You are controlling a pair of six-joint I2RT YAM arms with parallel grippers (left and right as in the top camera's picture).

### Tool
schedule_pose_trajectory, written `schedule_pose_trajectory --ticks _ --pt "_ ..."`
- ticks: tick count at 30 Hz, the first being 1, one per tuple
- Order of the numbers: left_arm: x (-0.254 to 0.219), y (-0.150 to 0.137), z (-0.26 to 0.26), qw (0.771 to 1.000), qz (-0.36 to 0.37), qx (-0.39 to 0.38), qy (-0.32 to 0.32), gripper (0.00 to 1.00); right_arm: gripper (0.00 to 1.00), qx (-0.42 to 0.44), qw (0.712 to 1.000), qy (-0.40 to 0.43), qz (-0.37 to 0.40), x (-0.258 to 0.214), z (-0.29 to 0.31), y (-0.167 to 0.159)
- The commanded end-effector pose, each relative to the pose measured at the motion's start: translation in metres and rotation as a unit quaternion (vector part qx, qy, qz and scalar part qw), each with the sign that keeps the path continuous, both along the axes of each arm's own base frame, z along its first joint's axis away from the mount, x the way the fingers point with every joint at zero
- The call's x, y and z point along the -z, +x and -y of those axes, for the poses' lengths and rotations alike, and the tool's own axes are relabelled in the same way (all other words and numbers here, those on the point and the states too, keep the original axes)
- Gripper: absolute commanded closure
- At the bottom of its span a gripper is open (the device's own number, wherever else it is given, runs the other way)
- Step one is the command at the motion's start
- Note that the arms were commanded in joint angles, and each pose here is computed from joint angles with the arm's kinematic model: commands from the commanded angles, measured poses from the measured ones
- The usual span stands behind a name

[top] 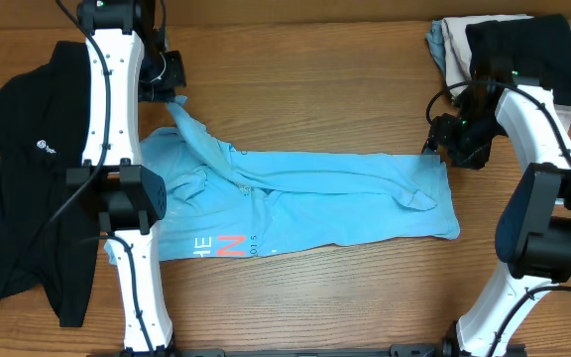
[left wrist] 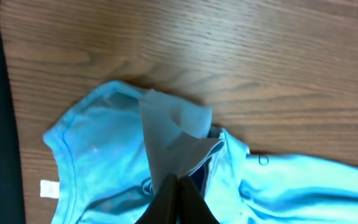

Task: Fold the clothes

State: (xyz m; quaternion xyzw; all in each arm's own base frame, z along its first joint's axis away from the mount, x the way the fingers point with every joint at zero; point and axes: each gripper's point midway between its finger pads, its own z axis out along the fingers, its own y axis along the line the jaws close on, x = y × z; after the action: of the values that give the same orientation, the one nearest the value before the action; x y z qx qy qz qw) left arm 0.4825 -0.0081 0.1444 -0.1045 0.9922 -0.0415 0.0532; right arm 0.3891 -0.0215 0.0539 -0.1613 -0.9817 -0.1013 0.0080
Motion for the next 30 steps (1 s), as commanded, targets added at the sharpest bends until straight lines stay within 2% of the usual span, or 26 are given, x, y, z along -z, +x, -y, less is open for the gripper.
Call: schedule_pose_trajectory --ticks 1,8,10,18,25,30 --pt "-0.032 -0.019 0.0 1.0 0.013 0.01 -0.002 0.96 0.32 -0.003 1.0 0.009 0.01 -0.01 0.0 -0.001" --pt "0.0 -0.07 -0.011 0.995 -0.091 0.008 0.027 0.96 0.31 -0.01 1.0 0.009 0.01 -0.01 -0.001 -0.002" --pt "0.018 -0.091 -0.011 0.99 -0.139 0.01 0.027 0.96 0.32 -0.01 1.0 0.009 0.01 -0.01 -0.001 -0.002" --pt "0.063 -0.146 -0.015 0.964 -0.261 0.031 0.035 0.96 0.3 -0.01 1.0 0.009 0.012 -0.01 0.0 -0.001" --pt "0.079 -0.175 -0.024 0.945 -0.318 0.043 0.068 0.96 0.3 -0.01 1.0 0.008 0.014 -0.01 0.0 0.0" --pt "0.083 -0.183 -0.029 0.938 -0.334 0.047 0.08 0.96 0.28 -0.01 1.0 0.008 0.015 -0.01 0.0 0.0"
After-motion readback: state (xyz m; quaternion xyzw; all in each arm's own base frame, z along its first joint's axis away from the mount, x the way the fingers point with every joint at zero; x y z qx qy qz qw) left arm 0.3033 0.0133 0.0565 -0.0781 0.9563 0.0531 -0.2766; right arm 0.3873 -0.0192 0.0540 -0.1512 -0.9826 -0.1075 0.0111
